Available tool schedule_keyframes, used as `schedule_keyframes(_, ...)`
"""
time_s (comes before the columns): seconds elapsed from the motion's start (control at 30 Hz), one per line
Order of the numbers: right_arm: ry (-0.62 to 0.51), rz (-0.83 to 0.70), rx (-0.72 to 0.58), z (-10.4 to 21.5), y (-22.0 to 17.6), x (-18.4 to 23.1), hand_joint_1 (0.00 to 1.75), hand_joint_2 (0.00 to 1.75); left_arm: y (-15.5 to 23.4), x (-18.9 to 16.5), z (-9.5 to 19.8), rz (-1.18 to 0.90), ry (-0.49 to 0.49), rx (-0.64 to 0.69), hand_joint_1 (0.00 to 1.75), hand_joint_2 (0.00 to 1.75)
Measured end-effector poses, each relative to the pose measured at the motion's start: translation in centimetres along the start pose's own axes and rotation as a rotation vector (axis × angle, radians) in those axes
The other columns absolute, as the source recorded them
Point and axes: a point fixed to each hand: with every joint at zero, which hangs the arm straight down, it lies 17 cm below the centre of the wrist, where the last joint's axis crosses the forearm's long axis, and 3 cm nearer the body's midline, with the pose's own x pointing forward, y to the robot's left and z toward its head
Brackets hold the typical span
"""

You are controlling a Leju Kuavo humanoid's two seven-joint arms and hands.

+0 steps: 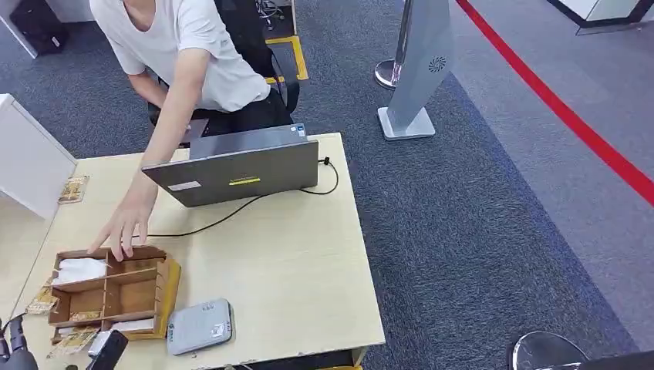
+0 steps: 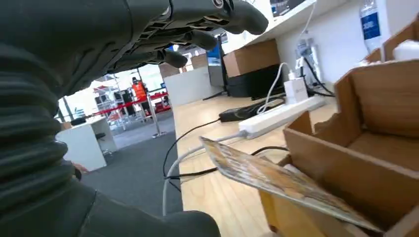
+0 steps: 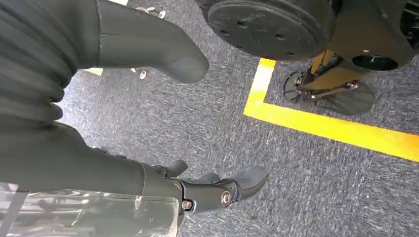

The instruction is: Pass the card to the sensor for recognition and then transmit it.

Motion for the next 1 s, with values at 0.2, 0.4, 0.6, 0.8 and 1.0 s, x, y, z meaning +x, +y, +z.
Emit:
schedule_keyframes(0.2,0.002,0.013,0.006,0.0,0.1,-0.1,0.0,1.75,0.4,2.1,-0.7,0.005,-0.056,0.019,0.0,1.75)
schedule_keyframes(0.4,0.0,0.012,0.009,-0.1,0.3,0.0,0.0,1.75,0.9,4.2,-1.4,0.009,-0.096,0.033,0.0,1.75)
schedule_keyframes(0.6,0.001,0.012,0.01,-0.1,0.3,-0.1,0.0,1.75,1.0,4.6,-1.5,0.004,-0.108,0.036,0.0,1.75)
schedule_keyframes(0.8,0.002,0.011,0.008,-0.1,0.2,-0.1,0.0,1.75,0.7,4.5,-1.4,0.008,-0.105,0.021,0.0,1.75)
schedule_keyframes(1.0,0.003,-0.009,0.005,-0.1,0.2,0.0,0.0,1.75,-0.4,4.4,-0.7,0.024,-0.111,-0.023,0.0,1.75)
